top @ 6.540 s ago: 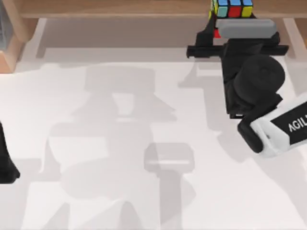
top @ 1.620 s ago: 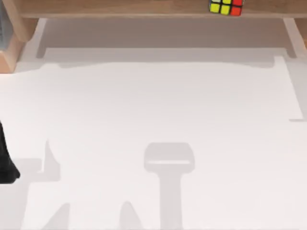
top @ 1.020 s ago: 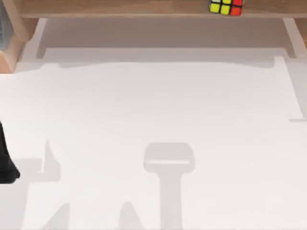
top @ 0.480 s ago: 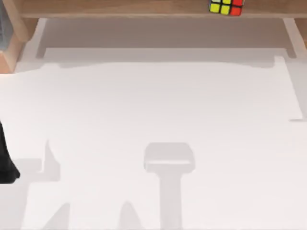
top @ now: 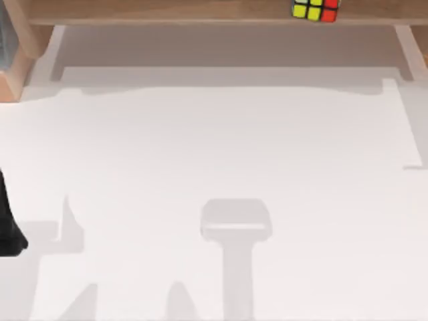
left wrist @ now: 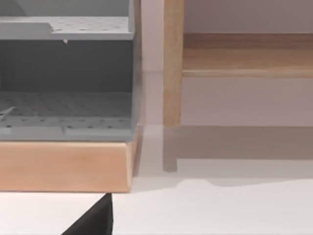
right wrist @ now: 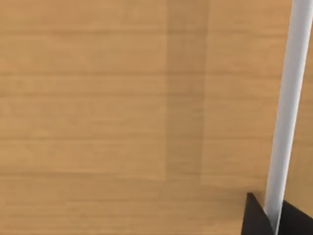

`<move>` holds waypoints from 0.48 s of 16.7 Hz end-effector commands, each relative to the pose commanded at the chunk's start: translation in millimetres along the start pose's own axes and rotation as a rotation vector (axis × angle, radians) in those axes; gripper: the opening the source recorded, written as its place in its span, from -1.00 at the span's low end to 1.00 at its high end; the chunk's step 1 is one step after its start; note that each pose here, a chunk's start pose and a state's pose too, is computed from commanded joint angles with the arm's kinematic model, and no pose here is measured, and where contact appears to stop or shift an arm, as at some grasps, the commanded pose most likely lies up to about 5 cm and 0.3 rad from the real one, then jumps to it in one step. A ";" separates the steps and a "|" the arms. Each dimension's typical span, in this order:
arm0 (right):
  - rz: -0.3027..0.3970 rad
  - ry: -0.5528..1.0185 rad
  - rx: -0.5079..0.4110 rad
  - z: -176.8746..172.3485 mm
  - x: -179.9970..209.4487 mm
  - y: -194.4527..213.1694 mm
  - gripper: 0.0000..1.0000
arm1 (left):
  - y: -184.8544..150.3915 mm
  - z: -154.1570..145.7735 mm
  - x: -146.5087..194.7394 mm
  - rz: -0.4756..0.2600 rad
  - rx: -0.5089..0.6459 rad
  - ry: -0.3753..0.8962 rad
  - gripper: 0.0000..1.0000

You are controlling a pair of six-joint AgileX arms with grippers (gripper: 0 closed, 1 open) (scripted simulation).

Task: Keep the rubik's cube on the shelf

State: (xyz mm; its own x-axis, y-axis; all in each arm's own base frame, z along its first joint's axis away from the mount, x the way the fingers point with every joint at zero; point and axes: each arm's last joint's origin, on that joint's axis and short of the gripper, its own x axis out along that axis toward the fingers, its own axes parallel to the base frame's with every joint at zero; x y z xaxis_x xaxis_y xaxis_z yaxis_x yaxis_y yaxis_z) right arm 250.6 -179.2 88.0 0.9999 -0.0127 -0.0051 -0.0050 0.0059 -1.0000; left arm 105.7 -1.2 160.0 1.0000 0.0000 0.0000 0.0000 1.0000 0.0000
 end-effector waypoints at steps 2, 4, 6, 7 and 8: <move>0.004 0.000 0.003 -0.3 10.8 1.1 -1.00 | 0.0 0.0 0.0 0.000 0.000 0.000 1.00; -0.004 0.000 -0.003 -2.2 30.8 -0.5 -1.00 | 0.0 0.0 0.0 0.000 0.000 0.000 1.00; -0.008 0.000 -0.005 -2.0 51.3 -1.6 -1.00 | 0.0 0.0 0.0 0.000 0.000 0.000 1.00; -0.005 0.000 -0.003 -0.9 58.1 -1.2 -1.00 | 0.0 0.0 0.0 0.000 0.000 0.000 1.00; -0.002 0.000 -0.001 0.0 61.7 -0.7 -1.00 | 0.0 0.0 0.0 0.000 0.000 0.000 1.00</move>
State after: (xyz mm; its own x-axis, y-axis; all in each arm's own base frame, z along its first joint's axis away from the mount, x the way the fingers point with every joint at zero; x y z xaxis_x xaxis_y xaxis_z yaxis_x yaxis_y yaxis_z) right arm 312.3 -180.0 88.3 0.9999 -0.0124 -0.0036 -0.0035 0.0049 -1.0000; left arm 105.7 -1.2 160.0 1.0000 0.0000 0.0000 0.0000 1.0000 0.0000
